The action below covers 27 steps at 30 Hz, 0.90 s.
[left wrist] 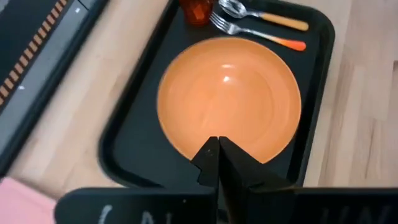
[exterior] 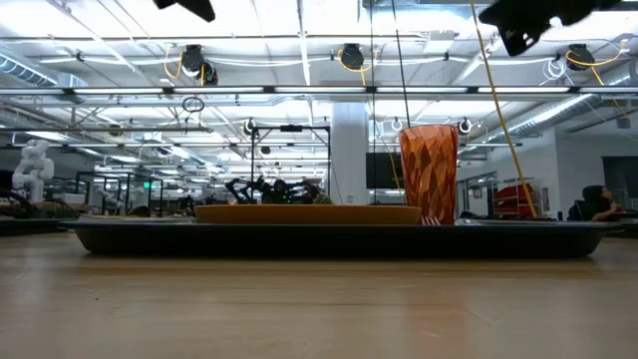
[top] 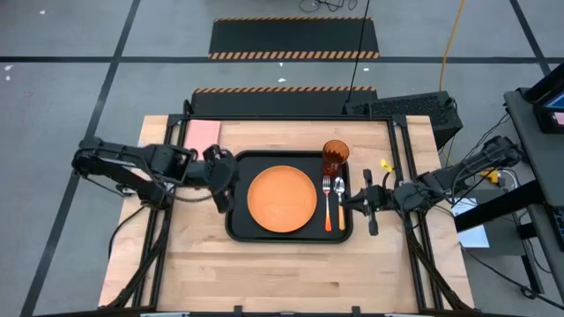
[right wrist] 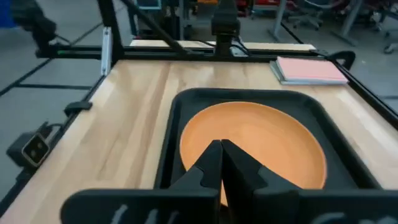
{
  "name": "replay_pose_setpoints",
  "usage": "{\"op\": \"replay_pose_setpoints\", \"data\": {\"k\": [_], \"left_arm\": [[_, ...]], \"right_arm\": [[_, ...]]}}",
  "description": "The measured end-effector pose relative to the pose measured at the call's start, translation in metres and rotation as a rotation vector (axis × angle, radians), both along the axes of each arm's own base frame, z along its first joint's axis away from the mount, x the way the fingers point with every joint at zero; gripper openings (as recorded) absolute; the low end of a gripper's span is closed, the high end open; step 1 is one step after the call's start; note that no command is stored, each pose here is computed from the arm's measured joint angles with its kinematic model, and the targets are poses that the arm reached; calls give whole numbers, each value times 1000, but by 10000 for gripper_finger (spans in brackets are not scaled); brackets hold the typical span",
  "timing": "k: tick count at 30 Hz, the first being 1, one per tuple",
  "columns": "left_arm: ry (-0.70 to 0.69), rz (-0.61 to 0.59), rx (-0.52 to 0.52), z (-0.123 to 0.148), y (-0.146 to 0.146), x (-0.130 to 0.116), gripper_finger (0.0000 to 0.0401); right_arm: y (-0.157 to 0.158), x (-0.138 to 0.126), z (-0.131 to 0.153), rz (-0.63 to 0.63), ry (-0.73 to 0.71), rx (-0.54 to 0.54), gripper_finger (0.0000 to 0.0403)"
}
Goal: Pick and place plate/cup/fork/spoon on tray
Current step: Return to Home Position
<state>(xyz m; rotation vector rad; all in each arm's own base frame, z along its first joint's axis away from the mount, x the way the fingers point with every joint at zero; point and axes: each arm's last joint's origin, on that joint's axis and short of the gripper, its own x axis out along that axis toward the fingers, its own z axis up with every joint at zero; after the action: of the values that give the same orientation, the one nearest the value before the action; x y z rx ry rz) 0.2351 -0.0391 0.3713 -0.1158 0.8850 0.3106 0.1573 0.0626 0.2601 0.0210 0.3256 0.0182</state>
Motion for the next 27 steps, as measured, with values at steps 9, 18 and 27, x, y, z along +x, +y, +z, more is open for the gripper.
{"op": "replay_pose_setpoints", "data": {"k": [9, 18, 27], "left_arm": [[-100, -26, -110, -49, -31, 4, 13], [-69, -128, -94, -120, -49, -10, 4], [-196, -177, -91, -172, -33, -50, 4]], "right_arm": [[4, -14, -61, 98, -184, -32, 0], [-1, -30, -93, 112, -331, 18, 0], [-2, -30, -101, 125, -274, -61, 0]]}}
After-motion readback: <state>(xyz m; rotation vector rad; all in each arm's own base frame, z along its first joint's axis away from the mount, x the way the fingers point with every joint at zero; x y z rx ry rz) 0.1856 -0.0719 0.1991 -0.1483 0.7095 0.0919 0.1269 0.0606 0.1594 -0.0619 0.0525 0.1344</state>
